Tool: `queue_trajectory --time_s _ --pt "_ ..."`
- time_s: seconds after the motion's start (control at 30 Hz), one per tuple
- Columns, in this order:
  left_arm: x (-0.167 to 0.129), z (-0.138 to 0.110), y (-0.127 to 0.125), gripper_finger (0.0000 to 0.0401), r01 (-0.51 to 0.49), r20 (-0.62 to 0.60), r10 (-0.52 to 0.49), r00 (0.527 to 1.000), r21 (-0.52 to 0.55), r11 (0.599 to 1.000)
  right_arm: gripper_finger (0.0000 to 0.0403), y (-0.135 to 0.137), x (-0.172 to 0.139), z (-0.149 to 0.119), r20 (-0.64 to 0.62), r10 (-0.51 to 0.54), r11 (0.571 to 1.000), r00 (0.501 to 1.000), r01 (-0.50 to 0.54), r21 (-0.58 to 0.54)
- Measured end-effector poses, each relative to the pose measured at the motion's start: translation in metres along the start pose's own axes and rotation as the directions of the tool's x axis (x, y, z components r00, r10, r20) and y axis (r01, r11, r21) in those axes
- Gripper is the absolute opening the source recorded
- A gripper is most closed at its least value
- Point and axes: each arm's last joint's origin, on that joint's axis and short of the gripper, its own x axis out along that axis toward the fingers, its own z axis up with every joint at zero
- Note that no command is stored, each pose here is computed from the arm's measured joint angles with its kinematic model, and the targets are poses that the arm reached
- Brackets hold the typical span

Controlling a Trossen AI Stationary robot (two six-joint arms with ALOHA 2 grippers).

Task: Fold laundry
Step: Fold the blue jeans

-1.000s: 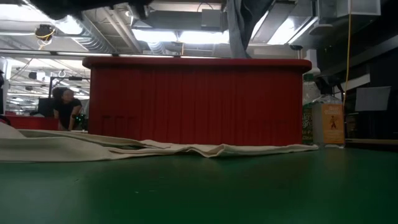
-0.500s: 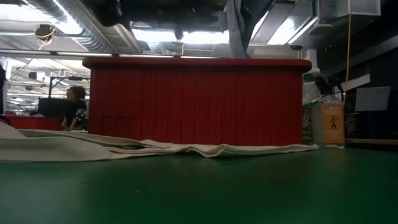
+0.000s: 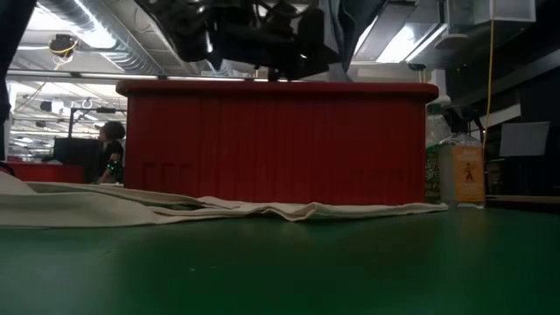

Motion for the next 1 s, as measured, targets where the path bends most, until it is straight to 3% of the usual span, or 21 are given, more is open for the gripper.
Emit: queue_trajectory --time_s 0.13,0.33,0.6,1.0 --pt "0.009 -0.006 -0.002 0.0184 -0.016 -0.008 0.016 1.0 -0.011 1.0 0.0001 0.001 0.0 0.0 0.003 0.042 0.999 0.999 -0.042 0.0" --pt "0.012 -0.011 0.005 0.0183 -0.137 -0.024 0.136 0.99 -0.069 0.988 0.0001 0.002 0.0 0.001 0.009 0.064 0.998 0.998 -0.064 -0.001" --pt "0.013 -0.012 0.007 0.0183 -0.081 -0.042 0.074 0.996 -0.217 0.973 0.0006 0.002 0.0 0.001 0.011 0.065 0.998 0.998 -0.065 -0.002" --pt "0.013 -0.012 0.007 0.0183 -0.098 -0.045 0.091 0.995 -0.221 0.97 0.0005 0.003 0.0 0.001 0.015 0.098 0.995 0.995 -0.098 -0.003"
